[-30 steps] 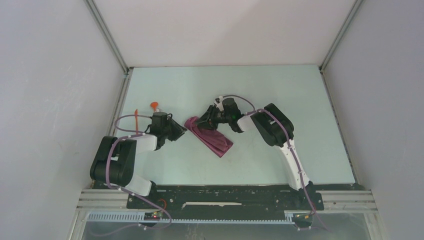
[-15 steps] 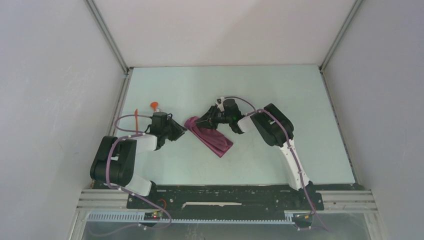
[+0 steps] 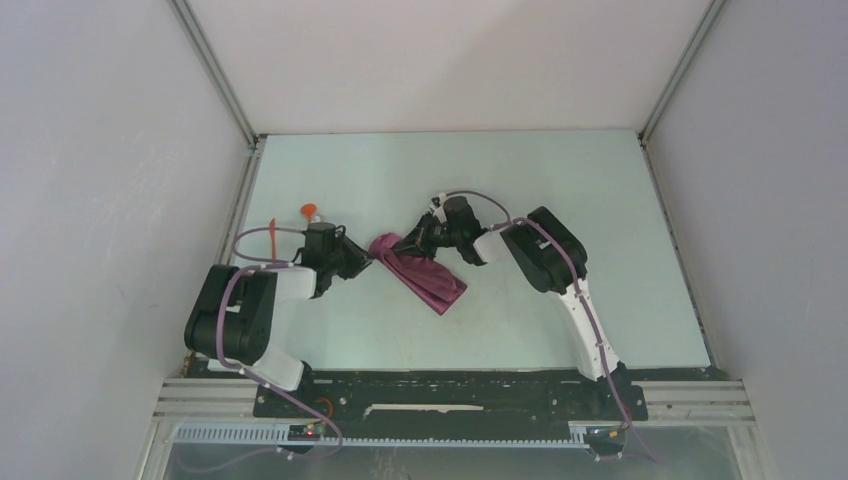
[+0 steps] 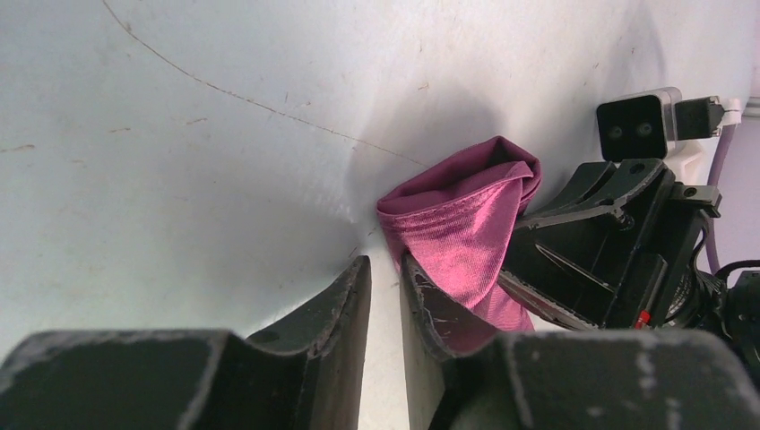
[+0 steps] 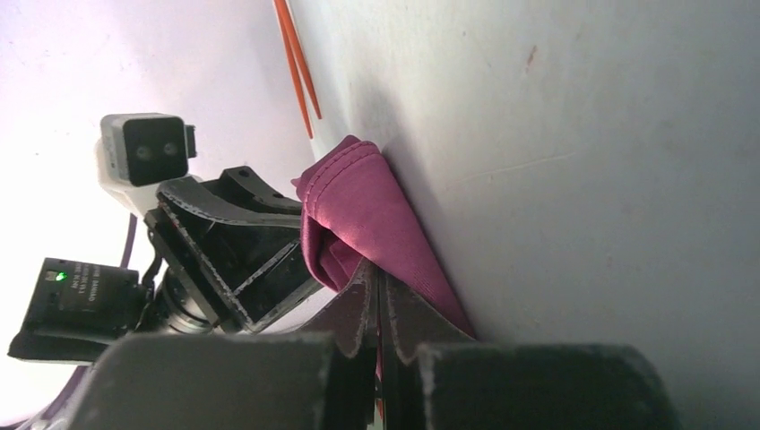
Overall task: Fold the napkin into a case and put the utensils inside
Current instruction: Stuff the top corner of the smaller-rectangle-folded napkin into the folded napkin.
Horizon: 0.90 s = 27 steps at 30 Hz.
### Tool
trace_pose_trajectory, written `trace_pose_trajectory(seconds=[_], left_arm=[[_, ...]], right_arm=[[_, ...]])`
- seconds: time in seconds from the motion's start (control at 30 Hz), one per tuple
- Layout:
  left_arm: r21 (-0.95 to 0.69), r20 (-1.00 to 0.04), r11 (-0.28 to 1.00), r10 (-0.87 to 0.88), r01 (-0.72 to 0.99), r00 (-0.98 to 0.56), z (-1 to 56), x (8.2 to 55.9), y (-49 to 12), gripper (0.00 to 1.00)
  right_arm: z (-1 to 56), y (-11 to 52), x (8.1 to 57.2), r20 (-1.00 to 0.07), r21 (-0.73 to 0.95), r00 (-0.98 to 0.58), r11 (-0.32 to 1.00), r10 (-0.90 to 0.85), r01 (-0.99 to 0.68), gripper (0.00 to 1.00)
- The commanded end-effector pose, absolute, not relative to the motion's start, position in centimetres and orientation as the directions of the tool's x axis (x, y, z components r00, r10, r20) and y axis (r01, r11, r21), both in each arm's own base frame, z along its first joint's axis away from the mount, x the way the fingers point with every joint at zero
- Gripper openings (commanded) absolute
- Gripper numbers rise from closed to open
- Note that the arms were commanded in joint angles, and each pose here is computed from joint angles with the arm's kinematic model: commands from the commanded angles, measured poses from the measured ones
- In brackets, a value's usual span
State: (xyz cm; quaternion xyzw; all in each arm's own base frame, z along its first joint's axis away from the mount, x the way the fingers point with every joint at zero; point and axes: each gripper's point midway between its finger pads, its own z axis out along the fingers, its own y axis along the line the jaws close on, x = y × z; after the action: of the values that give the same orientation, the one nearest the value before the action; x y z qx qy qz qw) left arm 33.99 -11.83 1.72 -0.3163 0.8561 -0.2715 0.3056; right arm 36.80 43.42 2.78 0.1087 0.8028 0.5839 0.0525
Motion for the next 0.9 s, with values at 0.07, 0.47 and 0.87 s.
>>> trace_pose_trajectory(seconds=[0.07, 0.47, 0.87], left_arm=[[-0.594, -0.329, 0.678, -0.696, -0.433, -0.639, -0.5, 32.7, -11.1, 0.28], [-0.577, -0.335, 0.689, -0.689, -0.438, -0.643, -0.8, 32.0, -10.7, 0.28], [-0.542, -0.383, 0.712, -0.682, -0.446, -0.623, 0.0, 30.3, -9.3, 0.32]], right_arm=[[1.8, 44.8, 35.6, -0.099, 0.917, -0.98, 0.399, 0.174, -0.021, 0.0], [4.3, 46.6, 35.2, -0.609, 0.562, -0.789, 0.657, -0.082, -0.502, 0.2], [2.1, 47.2, 34.8, -0.746, 0.1, -0.552, 0.758, -0.371, -0.644, 0.25]])
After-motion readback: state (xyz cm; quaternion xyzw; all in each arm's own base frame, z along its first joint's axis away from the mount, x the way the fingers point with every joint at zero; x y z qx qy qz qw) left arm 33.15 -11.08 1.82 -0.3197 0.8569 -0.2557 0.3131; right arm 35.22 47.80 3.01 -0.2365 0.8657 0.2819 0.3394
